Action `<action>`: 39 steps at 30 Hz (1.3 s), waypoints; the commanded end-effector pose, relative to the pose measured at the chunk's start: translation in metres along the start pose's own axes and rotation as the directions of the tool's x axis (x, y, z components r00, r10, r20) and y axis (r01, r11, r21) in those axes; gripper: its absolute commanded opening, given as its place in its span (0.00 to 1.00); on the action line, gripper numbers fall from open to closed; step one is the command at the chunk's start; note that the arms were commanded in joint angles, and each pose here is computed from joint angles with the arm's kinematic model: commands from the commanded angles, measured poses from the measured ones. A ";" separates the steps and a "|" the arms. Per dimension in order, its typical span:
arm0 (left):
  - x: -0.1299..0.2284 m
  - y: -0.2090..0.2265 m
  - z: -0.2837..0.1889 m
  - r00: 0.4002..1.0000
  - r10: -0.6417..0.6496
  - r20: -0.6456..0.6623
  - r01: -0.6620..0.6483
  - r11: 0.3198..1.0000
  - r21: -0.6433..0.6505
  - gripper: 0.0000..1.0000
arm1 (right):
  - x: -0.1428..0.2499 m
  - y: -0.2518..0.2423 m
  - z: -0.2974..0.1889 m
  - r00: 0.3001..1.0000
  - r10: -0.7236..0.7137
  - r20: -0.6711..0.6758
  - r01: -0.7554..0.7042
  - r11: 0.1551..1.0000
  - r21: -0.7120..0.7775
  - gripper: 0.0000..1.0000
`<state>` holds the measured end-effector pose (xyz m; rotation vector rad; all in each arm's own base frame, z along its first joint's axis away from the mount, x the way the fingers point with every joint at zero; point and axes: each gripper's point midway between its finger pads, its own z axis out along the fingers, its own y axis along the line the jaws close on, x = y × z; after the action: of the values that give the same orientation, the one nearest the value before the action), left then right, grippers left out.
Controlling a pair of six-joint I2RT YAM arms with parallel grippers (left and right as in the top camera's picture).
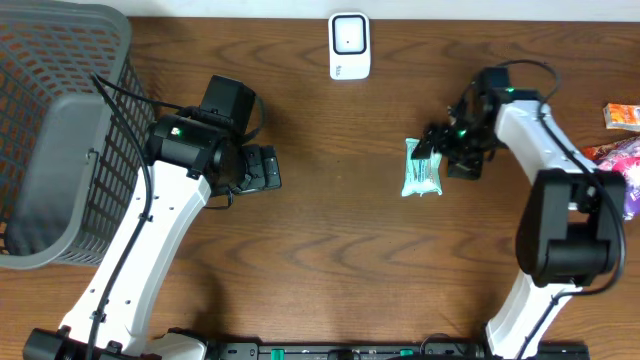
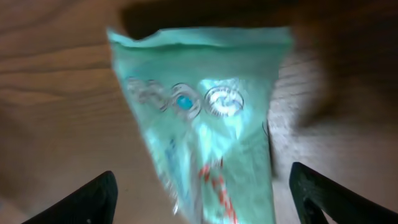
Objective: Scan the item barcode
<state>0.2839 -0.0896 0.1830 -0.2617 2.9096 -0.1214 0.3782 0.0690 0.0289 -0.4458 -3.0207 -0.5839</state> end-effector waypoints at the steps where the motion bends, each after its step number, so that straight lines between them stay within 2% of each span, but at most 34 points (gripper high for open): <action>1: 0.001 0.002 0.001 1.000 0.008 -0.004 -0.008 1.000 -0.011 0.98 | 0.007 -0.020 0.027 0.997 0.069 -0.032 -0.066 0.992 0.105 0.78; 4: 0.001 0.001 0.001 1.000 0.008 -0.004 -0.008 1.000 -0.011 0.98 | 0.012 -0.025 0.045 0.993 0.088 -0.073 -0.080 0.990 0.115 0.63; 6: 0.001 0.001 0.001 1.000 0.008 -0.004 -0.008 1.000 -0.011 0.98 | 0.015 -0.024 0.054 0.990 0.091 -0.105 -0.082 0.992 0.093 0.43; 8: 0.001 0.002 0.001 1.000 0.008 -0.004 -0.008 1.000 -0.011 0.98 | 0.018 -0.014 0.058 0.989 0.062 -0.134 -0.058 0.998 0.032 0.19; 10: 0.001 0.001 0.001 1.000 0.008 -0.004 -0.008 1.000 -0.011 0.98 | 0.017 0.001 0.059 0.990 0.025 -0.141 -0.033 0.998 -0.054 0.01; 14: 0.001 0.002 0.001 1.000 0.008 -0.004 -0.008 1.000 -0.011 0.98 | 0.008 0.043 0.049 0.991 -0.025 -0.128 -0.012 0.960 -0.279 0.01; 17: 0.001 0.001 0.001 1.000 0.008 -0.004 -0.008 1.000 -0.011 0.98 | -0.010 0.087 0.026 0.994 -0.079 -0.076 0.032 0.870 -0.491 0.01; 19: 0.001 0.002 0.001 1.000 0.008 -0.004 -0.008 1.000 -0.011 0.98 | -0.030 0.110 0.009 0.997 -0.069 -0.024 0.043 0.819 -0.573 0.01; 24: 0.001 0.001 0.001 1.000 0.008 -0.004 -0.008 1.000 -0.011 0.98 | -0.092 0.152 -0.025 0.988 0.069 0.141 0.042 0.749 -0.661 0.01; 27: 0.001 0.002 0.001 1.000 0.008 -0.004 -0.008 1.000 -0.011 0.98 | -0.114 0.174 -0.037 0.966 0.147 0.213 0.045 0.716 -0.696 0.01; 32: 0.001 0.001 0.001 1.000 0.008 -0.004 -0.008 1.000 -0.011 0.98 | -0.135 0.194 -0.039 0.908 0.293 0.299 -0.004 0.720 -0.693 0.01; 39: 0.001 0.002 0.001 1.000 0.008 -0.004 -0.008 1.000 -0.011 0.98 | -0.146 0.238 -0.053 0.805 0.370 0.464 0.087 0.699 -0.710 0.03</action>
<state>0.2839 -0.0896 0.1830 -0.2617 2.9096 -0.1214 0.5706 0.2227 0.1405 -0.8161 -3.0541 -1.9440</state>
